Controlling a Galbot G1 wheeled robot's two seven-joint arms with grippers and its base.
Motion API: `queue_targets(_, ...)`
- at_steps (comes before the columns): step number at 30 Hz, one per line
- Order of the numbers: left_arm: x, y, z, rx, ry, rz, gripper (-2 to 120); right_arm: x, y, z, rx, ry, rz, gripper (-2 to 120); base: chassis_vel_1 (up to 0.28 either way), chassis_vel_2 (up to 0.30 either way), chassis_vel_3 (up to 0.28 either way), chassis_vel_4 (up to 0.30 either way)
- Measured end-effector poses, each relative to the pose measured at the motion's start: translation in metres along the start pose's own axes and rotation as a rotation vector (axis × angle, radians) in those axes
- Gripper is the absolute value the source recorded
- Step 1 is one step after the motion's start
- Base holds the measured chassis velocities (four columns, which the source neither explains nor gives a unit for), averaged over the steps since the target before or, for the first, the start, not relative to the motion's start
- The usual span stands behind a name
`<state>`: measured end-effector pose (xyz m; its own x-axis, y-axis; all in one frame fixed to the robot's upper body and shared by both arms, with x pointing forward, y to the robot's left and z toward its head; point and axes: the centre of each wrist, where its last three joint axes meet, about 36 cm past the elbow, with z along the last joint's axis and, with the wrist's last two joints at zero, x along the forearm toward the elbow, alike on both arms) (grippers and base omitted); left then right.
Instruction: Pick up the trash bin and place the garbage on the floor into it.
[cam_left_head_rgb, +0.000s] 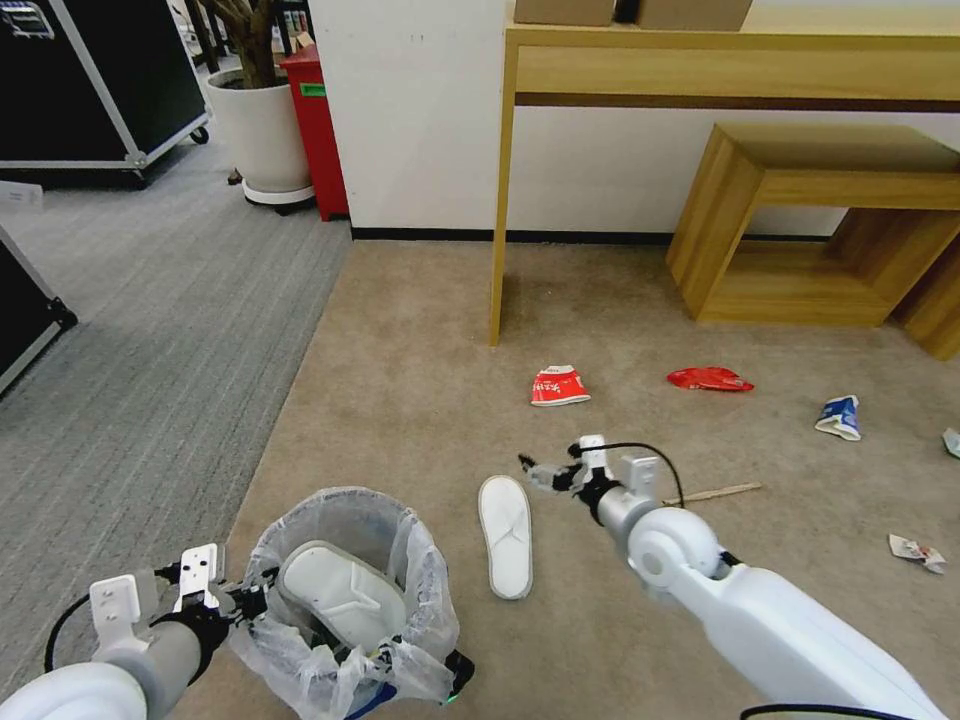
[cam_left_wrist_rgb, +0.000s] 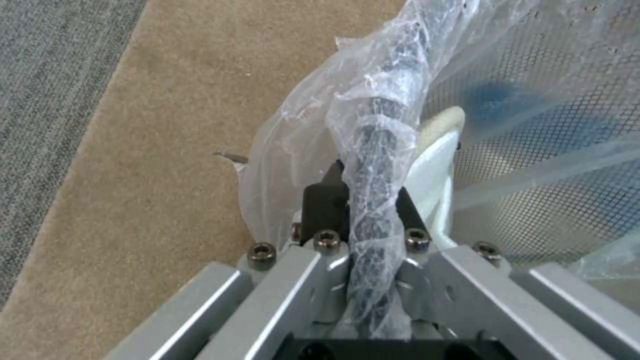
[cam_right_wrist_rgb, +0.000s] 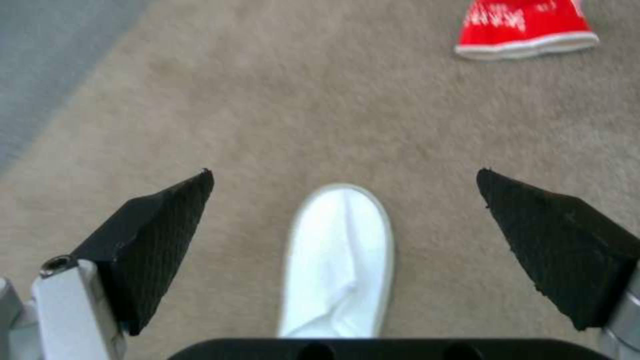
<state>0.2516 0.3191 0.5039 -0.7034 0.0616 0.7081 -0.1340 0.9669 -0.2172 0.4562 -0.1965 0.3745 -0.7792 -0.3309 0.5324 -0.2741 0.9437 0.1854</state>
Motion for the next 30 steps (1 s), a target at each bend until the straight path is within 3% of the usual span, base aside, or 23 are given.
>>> queue_targets(10,-0.003,0.002,0.001,-0.001,0.011,-0.006,0,-0.039,0.018,-0.011,0.042,0.083,0.059,100,0.0,0.0,0.0,0.0)
queue_targets(20,-0.009,0.006,-0.001,0.003,0.015,-0.008,0,-0.08,0.067,0.013,0.059,0.193,0.08,100,0.0,0.0,0.0,0.0)
queue_targets(30,-0.019,0.009,0.004,0.058,0.02,-0.009,0,-0.094,0.082,0.03,0.058,0.19,0.065,100,0.0,0.0,0.0,0.0)
